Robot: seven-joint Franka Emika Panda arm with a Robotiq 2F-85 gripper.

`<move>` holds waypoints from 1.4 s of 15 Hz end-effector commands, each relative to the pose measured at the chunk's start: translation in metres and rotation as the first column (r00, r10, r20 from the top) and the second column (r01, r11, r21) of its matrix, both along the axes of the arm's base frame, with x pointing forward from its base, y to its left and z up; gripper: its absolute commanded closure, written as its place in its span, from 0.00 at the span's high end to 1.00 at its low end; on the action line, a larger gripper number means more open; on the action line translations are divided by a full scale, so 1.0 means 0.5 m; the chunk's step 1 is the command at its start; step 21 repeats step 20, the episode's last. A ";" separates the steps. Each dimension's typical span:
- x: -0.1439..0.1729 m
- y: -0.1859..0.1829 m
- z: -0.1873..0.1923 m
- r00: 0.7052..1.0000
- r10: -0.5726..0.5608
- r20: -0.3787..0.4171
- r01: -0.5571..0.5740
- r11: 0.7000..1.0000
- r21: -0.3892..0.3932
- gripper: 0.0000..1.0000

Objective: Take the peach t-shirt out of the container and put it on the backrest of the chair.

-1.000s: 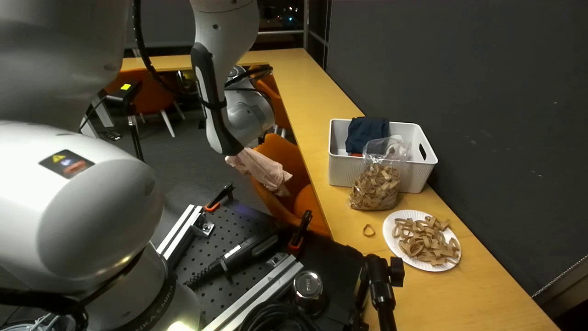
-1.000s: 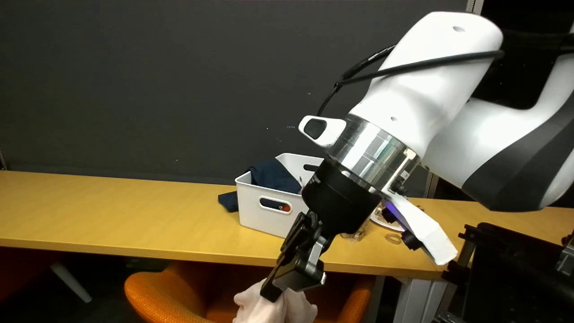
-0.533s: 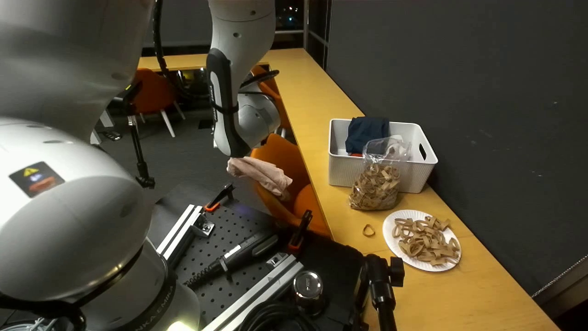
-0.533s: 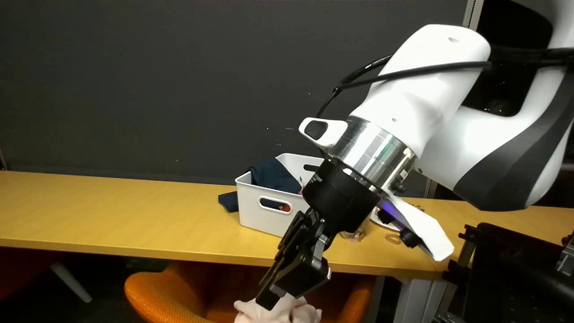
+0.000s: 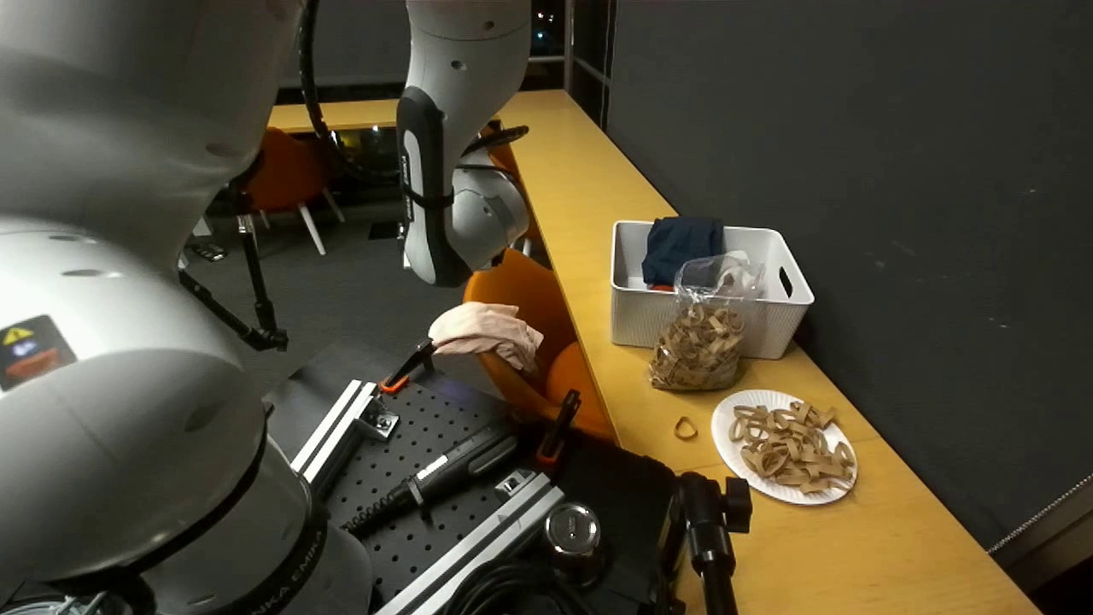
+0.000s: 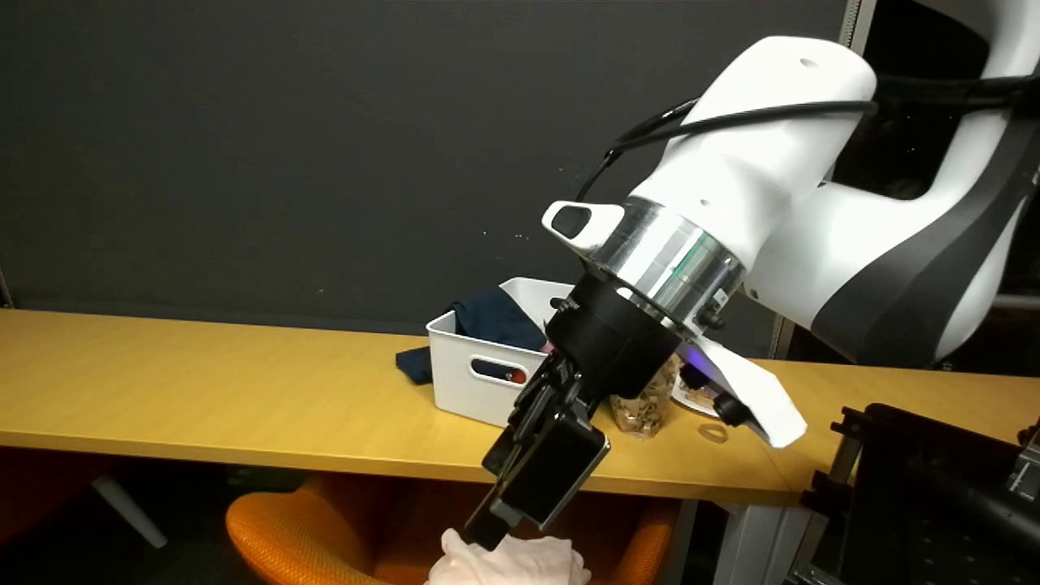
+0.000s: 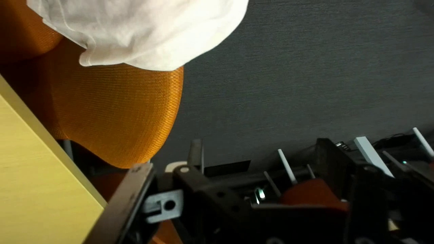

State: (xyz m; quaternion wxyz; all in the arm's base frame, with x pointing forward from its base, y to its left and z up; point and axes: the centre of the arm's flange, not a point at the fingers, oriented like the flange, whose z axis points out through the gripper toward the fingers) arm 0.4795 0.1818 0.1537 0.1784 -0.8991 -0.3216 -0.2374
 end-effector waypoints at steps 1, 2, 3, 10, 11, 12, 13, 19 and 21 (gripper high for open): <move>0.035 -0.057 0.052 0.995 -0.100 -0.023 0.098 0.993 -0.057 1.00; 0.038 -0.075 0.060 0.991 -0.132 -0.021 0.130 0.988 -0.087 1.00; 0.042 -0.091 0.063 0.988 -0.155 -0.021 0.152 0.982 -0.109 1.00; 0.032 -0.189 0.128 0.922 -0.386 -0.016 0.364 0.881 -0.302 1.00; 0.028 -0.198 0.130 0.910 -0.414 -0.021 0.385 0.863 -0.328 1.00; 0.023 -0.205 0.132 0.893 -0.449 -0.015 0.415 0.837 -0.356 1.00; 0.020 -0.211 0.138 0.879 -0.476 -0.021 0.437 0.823 -0.363 1.00; 0.009 -0.232 0.161 0.842 -0.539 -0.020 0.490 0.779 -0.391 1.00; 0.006 -0.237 0.164 0.834 -0.551 -0.022 0.500 0.773 -0.389 1.00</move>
